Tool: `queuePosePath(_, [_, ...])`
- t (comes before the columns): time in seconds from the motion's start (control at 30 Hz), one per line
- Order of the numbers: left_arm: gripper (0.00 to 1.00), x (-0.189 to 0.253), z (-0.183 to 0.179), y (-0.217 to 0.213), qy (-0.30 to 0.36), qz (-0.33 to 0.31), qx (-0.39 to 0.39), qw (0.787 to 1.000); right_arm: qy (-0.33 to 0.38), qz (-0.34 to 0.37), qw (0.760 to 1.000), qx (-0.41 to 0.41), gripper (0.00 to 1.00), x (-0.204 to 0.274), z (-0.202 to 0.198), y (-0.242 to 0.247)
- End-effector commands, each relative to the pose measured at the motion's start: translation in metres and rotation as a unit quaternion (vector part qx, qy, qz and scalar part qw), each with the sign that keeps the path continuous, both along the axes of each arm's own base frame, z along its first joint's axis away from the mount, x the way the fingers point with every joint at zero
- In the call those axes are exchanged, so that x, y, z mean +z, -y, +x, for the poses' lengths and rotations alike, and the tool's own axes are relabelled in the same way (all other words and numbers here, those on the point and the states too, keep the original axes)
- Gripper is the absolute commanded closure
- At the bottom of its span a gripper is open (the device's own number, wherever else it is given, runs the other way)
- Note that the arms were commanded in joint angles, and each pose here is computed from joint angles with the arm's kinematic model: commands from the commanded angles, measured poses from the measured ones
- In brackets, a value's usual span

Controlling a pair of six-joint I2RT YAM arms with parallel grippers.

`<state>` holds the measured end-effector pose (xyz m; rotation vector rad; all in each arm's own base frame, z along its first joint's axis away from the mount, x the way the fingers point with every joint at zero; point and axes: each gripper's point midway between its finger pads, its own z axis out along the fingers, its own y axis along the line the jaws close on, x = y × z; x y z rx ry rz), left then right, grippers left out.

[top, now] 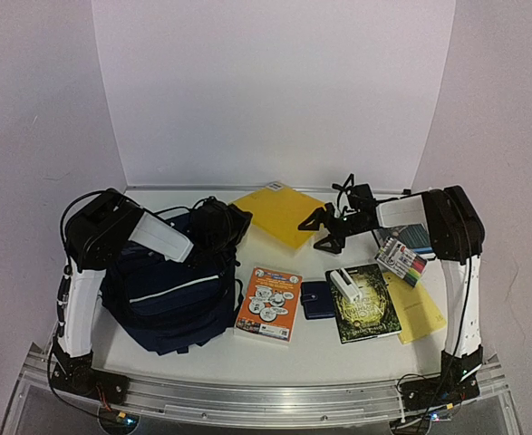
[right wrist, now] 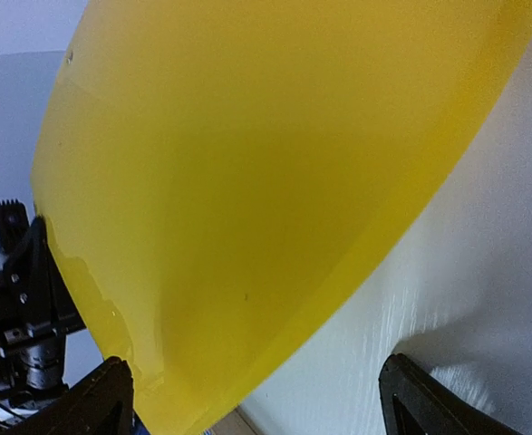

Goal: Pack the student bag
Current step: Pick up the files from the center of the board.

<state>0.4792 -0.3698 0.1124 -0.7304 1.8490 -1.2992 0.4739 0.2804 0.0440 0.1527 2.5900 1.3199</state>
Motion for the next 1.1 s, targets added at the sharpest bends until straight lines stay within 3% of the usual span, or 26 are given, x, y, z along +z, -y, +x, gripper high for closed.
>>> queuePosePath(0.0, [1.0, 0.043, -0.007, 0.009, 0.044, -0.038, -0.021, 0.998, 0.026, 0.039, 0.999, -0.022, 0.16, 0.015, 0.029, -0.014])
queuePosePath(0.4, [1.0, 0.051, -0.039, 0.012, 0.073, -0.014, -0.063, 0.995, 0.053, 0.075, 0.995, -0.026, 0.99, 0.054, 0.043, -0.019])
queuePosePath(0.53, [0.95, 0.058, -0.05, 0.011, 0.085, 0.003, -0.076, 0.993, 0.074, 0.089, 0.993, -0.026, 1.0, 0.082, 0.044, -0.019])
queuePosePath(0.57, [0.9, 0.06, -0.053, 0.011, 0.087, 0.007, -0.081, 0.993, 0.08, 0.092, 0.992, -0.025, 1.0, 0.088, 0.044, -0.018])
queuePosePath(0.67, [0.6, 0.067, -0.064, 0.012, 0.096, 0.031, -0.102, 0.99, 0.106, 0.104, 0.989, -0.019, 1.0, 0.116, 0.044, -0.017])
queuePosePath(0.77, [0.4, 0.078, -0.081, 0.017, 0.106, 0.057, -0.139, 0.983, 0.141, 0.115, 0.983, -0.012, 1.0, 0.148, 0.046, -0.014])
queuePosePath(1.0, [0.11, 0.096, -0.12, 0.016, 0.121, 0.104, -0.222, 0.962, 0.212, 0.135, 0.968, 0.016, 1.0, 0.212, 0.038, -0.005])
queuePosePath(1.07, [0.07, 0.106, -0.13, 0.011, 0.135, 0.124, -0.237, 0.954, 0.237, 0.139, 0.961, 0.033, 1.0, 0.23, 0.03, -0.005])
